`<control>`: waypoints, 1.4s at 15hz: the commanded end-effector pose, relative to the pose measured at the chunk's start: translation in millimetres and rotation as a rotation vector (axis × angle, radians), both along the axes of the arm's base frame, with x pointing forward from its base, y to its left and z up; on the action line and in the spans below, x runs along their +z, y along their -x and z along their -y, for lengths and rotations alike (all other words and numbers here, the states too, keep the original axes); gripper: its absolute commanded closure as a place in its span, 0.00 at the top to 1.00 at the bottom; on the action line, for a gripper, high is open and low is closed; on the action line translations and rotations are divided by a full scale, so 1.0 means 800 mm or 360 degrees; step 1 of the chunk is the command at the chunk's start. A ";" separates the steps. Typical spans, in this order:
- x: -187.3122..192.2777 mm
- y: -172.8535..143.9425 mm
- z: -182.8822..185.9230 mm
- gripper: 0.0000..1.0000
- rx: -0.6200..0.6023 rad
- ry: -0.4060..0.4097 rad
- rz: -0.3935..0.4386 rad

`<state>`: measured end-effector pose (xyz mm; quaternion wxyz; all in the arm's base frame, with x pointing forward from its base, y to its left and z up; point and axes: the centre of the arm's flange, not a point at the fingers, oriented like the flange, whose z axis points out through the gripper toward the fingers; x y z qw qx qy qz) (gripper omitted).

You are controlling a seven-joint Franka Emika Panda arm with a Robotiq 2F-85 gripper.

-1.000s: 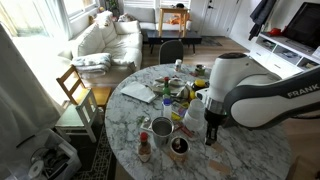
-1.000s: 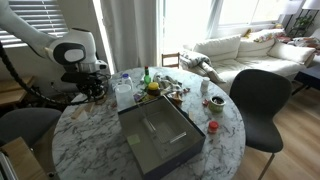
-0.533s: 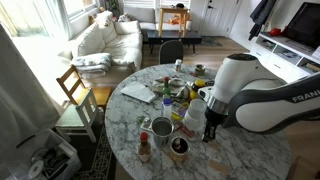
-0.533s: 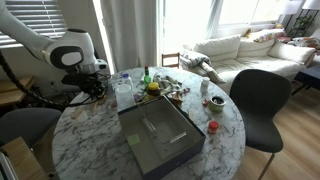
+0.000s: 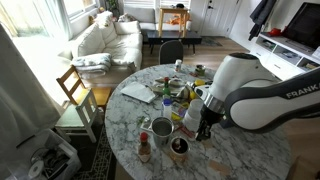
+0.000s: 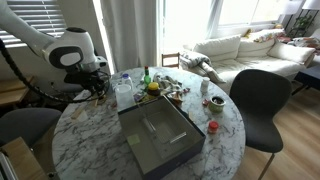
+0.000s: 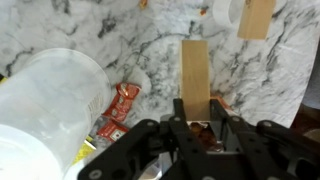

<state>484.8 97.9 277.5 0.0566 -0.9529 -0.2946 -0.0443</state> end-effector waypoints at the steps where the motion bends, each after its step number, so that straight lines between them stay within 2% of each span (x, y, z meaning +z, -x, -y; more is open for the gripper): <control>1: -0.013 0.000 -0.004 0.07 0.0139 -0.0144 0.0049; 6: -0.025 0.012 -0.002 0.07 0.0374 -0.0195 0.0094; 10: -0.034 0.016 0.003 0.07 0.0579 -0.0255 0.0211; 12: -0.042 0.018 0.009 0.07 0.0642 -0.0245 0.0223; 13: -0.024 0.006 -0.004 0.07 0.0586 -0.0241 0.0194; 14: -0.026 0.007 -0.002 0.30 0.0592 -0.0241 0.0192; 21: -0.024 0.004 -0.003 0.30 0.0591 -0.0242 0.0200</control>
